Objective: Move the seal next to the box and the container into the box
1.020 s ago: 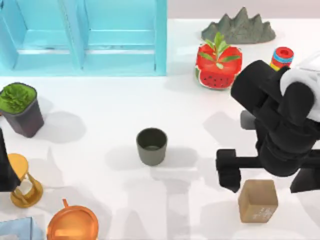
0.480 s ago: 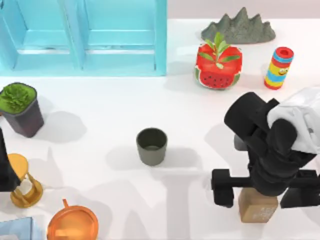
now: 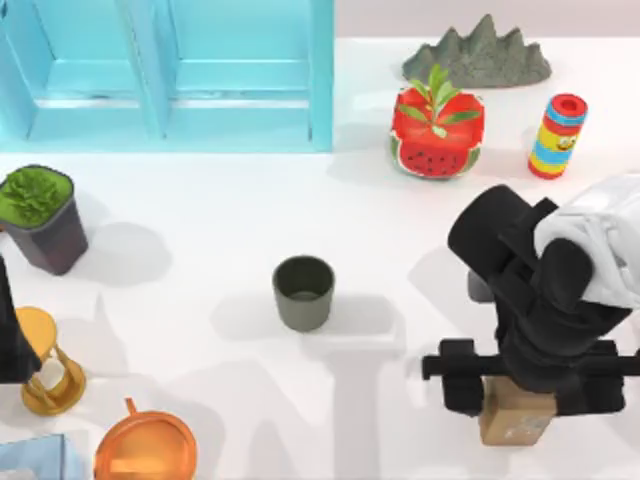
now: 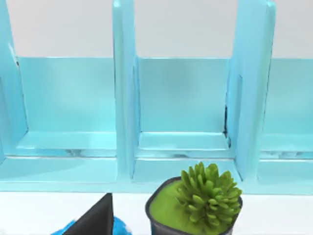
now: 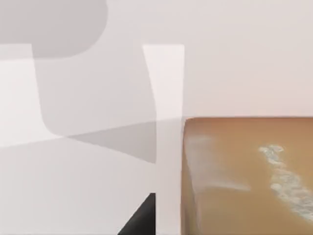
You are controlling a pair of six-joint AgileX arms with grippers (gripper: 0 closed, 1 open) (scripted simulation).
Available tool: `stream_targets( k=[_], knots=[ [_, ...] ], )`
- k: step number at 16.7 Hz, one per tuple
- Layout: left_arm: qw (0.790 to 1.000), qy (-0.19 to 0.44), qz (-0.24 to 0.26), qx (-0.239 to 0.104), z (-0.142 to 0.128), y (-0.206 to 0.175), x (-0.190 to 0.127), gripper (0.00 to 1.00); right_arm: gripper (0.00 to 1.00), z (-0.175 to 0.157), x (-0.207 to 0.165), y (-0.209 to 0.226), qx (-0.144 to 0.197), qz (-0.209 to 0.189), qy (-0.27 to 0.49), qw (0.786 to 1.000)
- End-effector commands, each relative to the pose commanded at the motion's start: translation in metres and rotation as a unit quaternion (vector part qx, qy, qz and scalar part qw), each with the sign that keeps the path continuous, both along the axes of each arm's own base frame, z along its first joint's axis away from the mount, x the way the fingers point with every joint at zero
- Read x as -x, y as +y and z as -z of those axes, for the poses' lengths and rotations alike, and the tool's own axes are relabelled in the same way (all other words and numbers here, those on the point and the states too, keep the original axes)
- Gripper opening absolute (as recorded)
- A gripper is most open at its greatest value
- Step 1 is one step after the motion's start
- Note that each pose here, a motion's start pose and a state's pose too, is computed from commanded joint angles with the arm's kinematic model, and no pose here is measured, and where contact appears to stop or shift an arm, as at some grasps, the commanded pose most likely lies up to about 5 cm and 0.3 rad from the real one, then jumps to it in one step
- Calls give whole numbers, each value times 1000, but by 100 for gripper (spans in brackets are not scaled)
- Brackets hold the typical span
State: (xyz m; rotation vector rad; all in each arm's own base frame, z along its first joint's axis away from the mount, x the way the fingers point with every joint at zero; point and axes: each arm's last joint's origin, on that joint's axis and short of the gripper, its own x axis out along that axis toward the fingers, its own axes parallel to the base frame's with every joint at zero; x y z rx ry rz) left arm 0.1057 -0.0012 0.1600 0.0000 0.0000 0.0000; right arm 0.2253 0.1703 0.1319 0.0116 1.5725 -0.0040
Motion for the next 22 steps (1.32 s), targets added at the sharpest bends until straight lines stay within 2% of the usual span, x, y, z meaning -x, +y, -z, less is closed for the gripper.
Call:
stream_targets(
  k=[7, 17, 22],
  knots=[
    [1000, 0, 0, 0, 0, 0, 0, 100, 2, 0, 0, 0, 0, 0, 0, 1000],
    [1000, 0, 0, 0, 0, 0, 0, 100, 0, -1, -1, -1, 0, 1, -1, 1000],
    [1000, 0, 0, 0, 0, 0, 0, 100, 0, -42, -10, -40, 0, 2, -1, 1000]
  ],
)
